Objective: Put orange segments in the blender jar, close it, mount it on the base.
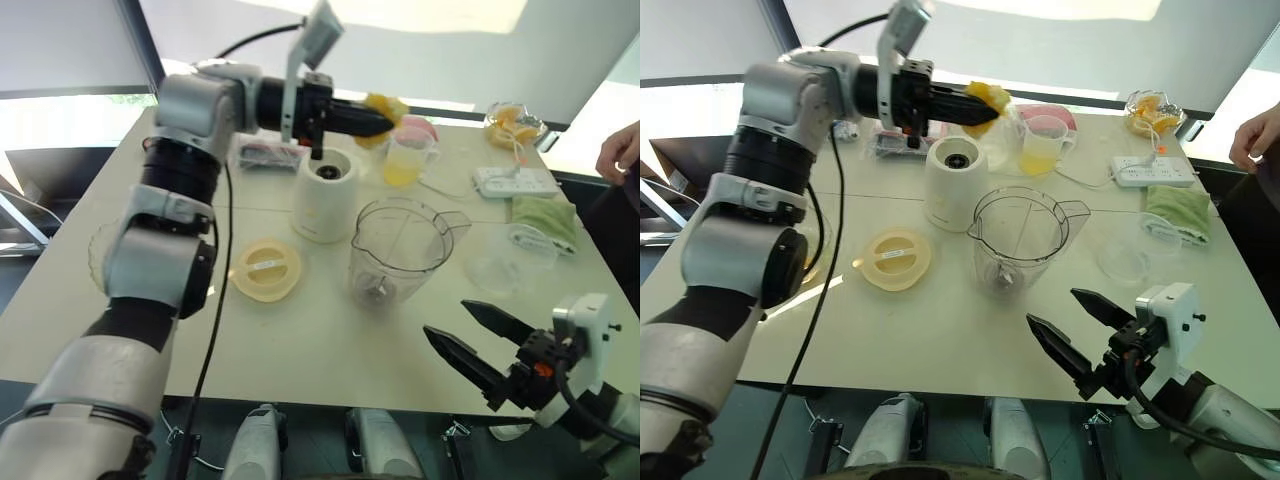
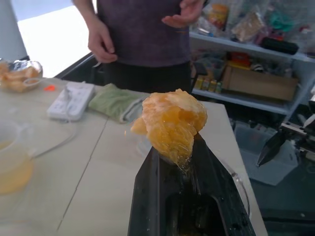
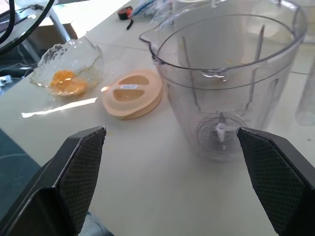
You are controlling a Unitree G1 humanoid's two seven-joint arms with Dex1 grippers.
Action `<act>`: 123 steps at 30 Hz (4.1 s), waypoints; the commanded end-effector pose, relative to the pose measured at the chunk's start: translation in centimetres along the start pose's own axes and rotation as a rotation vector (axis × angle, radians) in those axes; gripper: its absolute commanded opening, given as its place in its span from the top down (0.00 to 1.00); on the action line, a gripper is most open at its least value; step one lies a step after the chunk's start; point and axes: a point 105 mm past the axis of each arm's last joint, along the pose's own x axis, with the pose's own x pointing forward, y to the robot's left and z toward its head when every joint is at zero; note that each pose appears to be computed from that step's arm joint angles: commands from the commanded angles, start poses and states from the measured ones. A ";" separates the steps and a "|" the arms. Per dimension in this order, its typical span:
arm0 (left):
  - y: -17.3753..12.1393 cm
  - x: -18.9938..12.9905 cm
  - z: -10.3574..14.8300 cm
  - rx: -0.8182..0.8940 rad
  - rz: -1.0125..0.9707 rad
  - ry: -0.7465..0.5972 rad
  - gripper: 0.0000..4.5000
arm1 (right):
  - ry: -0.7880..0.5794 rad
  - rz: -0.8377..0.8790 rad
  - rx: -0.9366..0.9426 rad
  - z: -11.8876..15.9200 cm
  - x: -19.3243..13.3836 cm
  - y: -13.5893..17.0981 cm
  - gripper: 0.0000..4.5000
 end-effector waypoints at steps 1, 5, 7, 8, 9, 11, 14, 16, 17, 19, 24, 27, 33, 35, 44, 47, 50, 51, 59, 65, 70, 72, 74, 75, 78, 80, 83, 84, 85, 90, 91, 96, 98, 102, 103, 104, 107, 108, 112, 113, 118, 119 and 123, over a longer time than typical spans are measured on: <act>-1.1 2.5 0.5 0.018 -0.097 -0.003 0.99 | -0.054 -0.011 -0.048 1.0 -0.2 0.4 0.00; -1.2 5.1 -2.4 0.014 -0.115 0.072 0.99 | -0.064 -0.030 -0.052 0.8 -0.2 0.3 0.00; -1.3 6.0 -3.6 0.024 -0.121 0.103 0.99 | -0.070 -0.035 -0.055 0.7 -0.1 0.4 0.00; -1.3 6.3 -4.4 0.042 -0.116 0.137 0.99 | -0.071 -0.036 -0.055 0.7 0.0 0.4 0.00; -1.2 6.5 -5.2 0.065 -0.109 0.170 0.99 | -0.072 -0.037 -0.056 0.6 0.1 0.4 0.00; -1.1 6.8 -6.6 0.085 -0.103 0.218 0.99 | -0.072 -0.040 -0.059 0.5 0.2 0.5 0.00; -1.3 6.9 -7.6 0.083 -0.108 0.240 0.99 | -0.070 -0.048 -0.067 0.5 0.4 0.5 0.00; -1.2 6.9 -8.0 0.094 -0.100 0.251 0.87 | -0.069 -0.051 -0.072 0.4 0.5 0.4 0.00; -1.1 6.9 -8.1 0.098 -0.097 0.251 0.81 | -0.069 -0.051 -0.074 0.4 0.6 0.4 0.00; -1.0 6.8 -7.9 0.100 -0.087 0.237 0.60 | -0.066 -0.048 -0.076 0.4 0.8 0.5 0.00; -0.9 6.5 -6.7 0.112 -0.072 0.187 0.28 | -0.057 -0.040 -0.077 0.3 1.1 0.6 0.00; -1.2 6.2 -6.5 0.162 -0.080 0.188 0.28 | -0.043 -0.033 -0.085 0.1 1.3 0.5 0.00; -1.7 6.2 -6.3 0.279 -0.078 0.196 0.28 | -0.047 -0.030 -0.094 0.3 1.6 0.0 0.00; -1.6 6.2 -5.5 0.275 -0.057 0.158 0.28 | -0.044 -0.032 -0.095 0.2 1.6 -0.2 0.00; -1.4 -1.7 -0.1 0.254 0.185 -0.237 0.28 | -0.085 -0.355 -0.062 -2.9 -0.3 -6.1 0.00; -1.9 -4.3 -1.3 0.243 0.298 -0.219 0.28 | -0.123 -0.545 -0.127 -3.5 -1.4 -9.1 0.00; -3.1 -6.7 -3.4 0.229 0.397 -0.161 0.28 | -0.146 -0.679 -0.182 -3.8 -2.5 -11.0 0.00; -3.6 -7.2 -4.4 0.230 0.418 -0.128 0.28 | -0.148 -0.709 -0.193 -3.8 -2.7 -11.6 0.00; -8.7 -9.7 -10.5 0.079 0.457 0.023 0.28 | -0.084 -0.984 -0.320 -4.0 -4.4 -18.8 0.00; -10.5 -9.7 -13.5 0.061 0.479 0.164 0.28 | -0.009 -1.000 -0.340 -5.2 -2.8 -22.8 0.00; -11.1 -9.7 -13.3 0.036 0.483 0.164 0.28 | -0.057 -1.017 -0.221 -5.5 -1.9 -24.5 0.00; -11.7 -9.5 -13.7 0.031 0.457 0.186 0.28 | -0.052 -1.011 -0.219 -5.6 -1.6 -24.8 0.00; -12.1 -9.3 -13.7 0.022 0.450 0.184 0.28 | -0.047 -1.010 -0.212 -5.8 -1.5 -25.2 0.00; -12.1 -9.3 -13.6 0.019 0.452 0.182 0.28 | -0.043 -1.010 -0.214 -5.9 -1.4 -25.4 0.00; -12.1 -9.3 -13.3 0.019 0.457 0.178 0.28 | -0.048 -1.015 -0.221 -6.0 -1.2 -25.7 0.00; -12.0 -9.2 -13.2 0.021 0.456 0.177 0.28 | -0.054 -1.017 -0.217 -6.1 -1.0 -25.8 0.00; -12.3 -8.6 -13.3 0.018 0.437 0.173 0.28 | -0.066 -1.029 -0.210 -6.2 -0.8 -25.9 0.00; -12.4 -8.4 -13.3 0.015 0.431 0.170 0.28 | -0.067 -1.036 -0.214 -6.1 -0.8 -26.1 0.00; -12.5 -8.3 -13.3 0.012 0.426 0.168 0.28 | -0.070 -1.041 -0.215 -6.1 -0.7 -26.2 0.00; -12.7 -8.1 -13.2 0.004 0.422 0.165 0.28 | -0.087 -1.070 -0.225 -5.5 -0.1 -26.9 0.00; -12.7 -8.1 -13.1 0.004 0.422 0.166 0.28 | -0.086 -1.071 -0.233 -5.3 0.1 -27.0 0.00; -13.2 -8.0 -13.0 -0.002 0.417 0.168 0.28 | -0.073 -1.097 -0.230 -5.3 1.0 -27.9 0.00; -13.2 -8.0 -12.8 -0.019 0.426 0.141 0.28 | -0.085 -1.116 -0.199 -5.5 1.2 -28.2 0.00; -13.5 -8.1 -12.9 -0.038 0.428 0.135 0.28 | -0.089 -1.122 -0.183 -5.7 2.1 -28.6 0.00; -13.6 -8.1 -13.0 -0.041 0.428 0.138 0.28 | -0.088 -1.123 -0.183 -5.7 2.3 -28.7 0.00; -13.6 -8.2 -13.0 -0.043 0.429 0.140 0.28 | -0.088 -1.123 -0.182 -5.8 2.5 -28.8 0.00; -13.6 -8.3 -12.9 -0.043 0.432 0.142 0.27 | -0.106 -1.123 -0.163 -5.8 2.8 -28.9 0.12; -13.5 -8.4 -12.9 -0.043 0.434 0.142 0.27 | -0.113 -1.128 -0.156 -5.8 2.8 -29.0 0.21; -13.4 -8.7 -12.8 -0.044 0.441 0.144 0.27 | -0.120 -1.124 -0.176 -5.6 2.9 -29.0 0.63; -13.4 -8.8 -12.8 -0.045 0.442 0.145 0.27 | -0.122 -1.123 -0.180 -5.6 2.9 -28.9 0.73; -13.3 -8.9 -12.8 -0.045 0.437 0.148 0.27 | -0.140 -1.139 -0.162 -5.6 3.0 -28.9 0.98; -13.2 -8.9 -12.7 -0.045 0.436 0.144 0.27 | -0.143 -1.138 -0.158 -5.6 3.0 -28.9 0.98; -12.7 -9.0 -12.5 -0.044 0.436 0.131 0.27 | -0.175 -1.113 -0.152 -5.1 3.4 -28.6 0.98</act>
